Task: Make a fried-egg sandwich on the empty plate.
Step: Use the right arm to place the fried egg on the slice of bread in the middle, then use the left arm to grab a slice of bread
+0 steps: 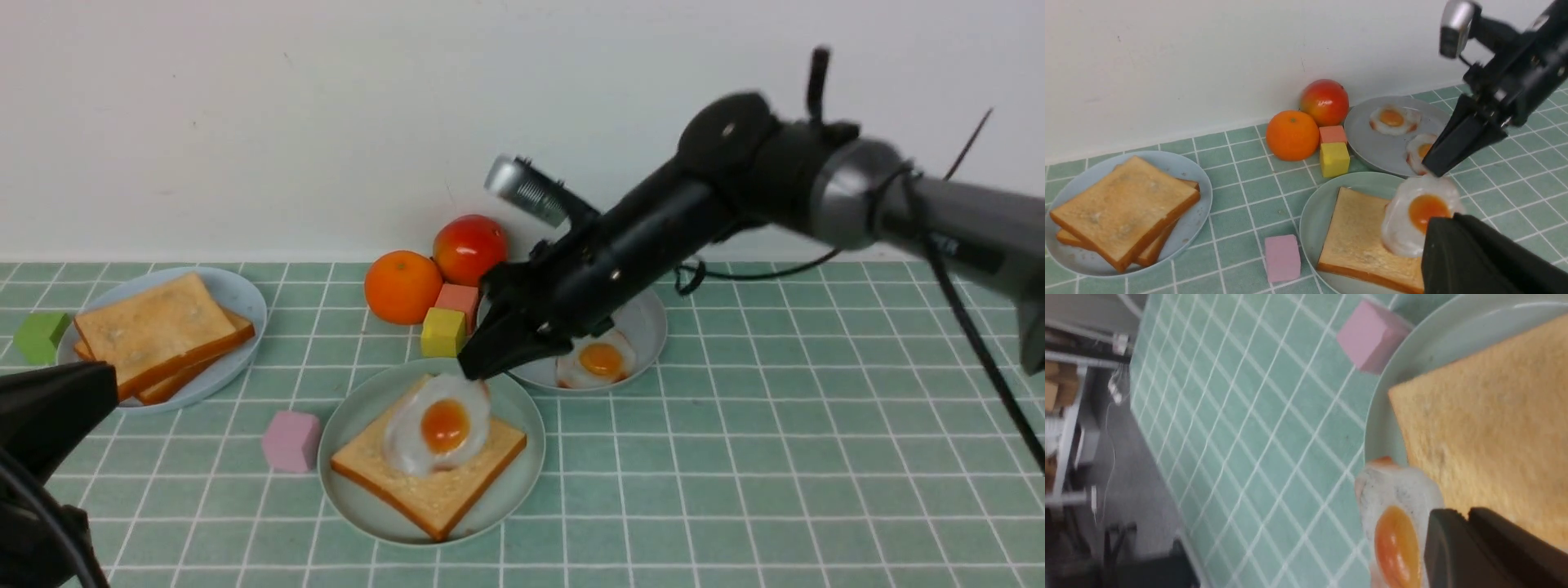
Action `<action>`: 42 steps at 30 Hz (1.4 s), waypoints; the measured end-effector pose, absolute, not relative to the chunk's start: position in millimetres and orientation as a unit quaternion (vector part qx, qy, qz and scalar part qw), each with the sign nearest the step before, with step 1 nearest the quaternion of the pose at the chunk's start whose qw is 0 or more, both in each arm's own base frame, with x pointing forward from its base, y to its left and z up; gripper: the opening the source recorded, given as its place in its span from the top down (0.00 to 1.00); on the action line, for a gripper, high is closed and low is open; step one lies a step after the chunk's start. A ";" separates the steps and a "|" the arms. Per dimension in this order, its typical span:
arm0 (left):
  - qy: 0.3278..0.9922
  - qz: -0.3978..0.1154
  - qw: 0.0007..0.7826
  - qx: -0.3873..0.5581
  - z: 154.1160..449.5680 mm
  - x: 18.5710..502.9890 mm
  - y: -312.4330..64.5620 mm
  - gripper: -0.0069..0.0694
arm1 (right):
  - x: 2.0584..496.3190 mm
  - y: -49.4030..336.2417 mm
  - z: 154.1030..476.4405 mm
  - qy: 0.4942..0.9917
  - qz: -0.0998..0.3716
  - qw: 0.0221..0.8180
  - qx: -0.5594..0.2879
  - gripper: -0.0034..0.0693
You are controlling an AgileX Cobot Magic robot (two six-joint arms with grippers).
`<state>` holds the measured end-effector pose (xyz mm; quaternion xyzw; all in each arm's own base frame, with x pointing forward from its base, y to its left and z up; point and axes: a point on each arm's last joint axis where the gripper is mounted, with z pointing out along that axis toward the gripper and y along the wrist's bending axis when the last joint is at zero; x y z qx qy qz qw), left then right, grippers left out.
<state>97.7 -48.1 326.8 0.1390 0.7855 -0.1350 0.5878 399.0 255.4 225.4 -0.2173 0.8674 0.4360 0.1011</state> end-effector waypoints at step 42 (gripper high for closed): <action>0.880 -0.069 0.461 0.096 292.6 130.1 -66.2 0.93 | 352.7 211.1 307.9 0.908 0.273 0.144 -0.282 0.92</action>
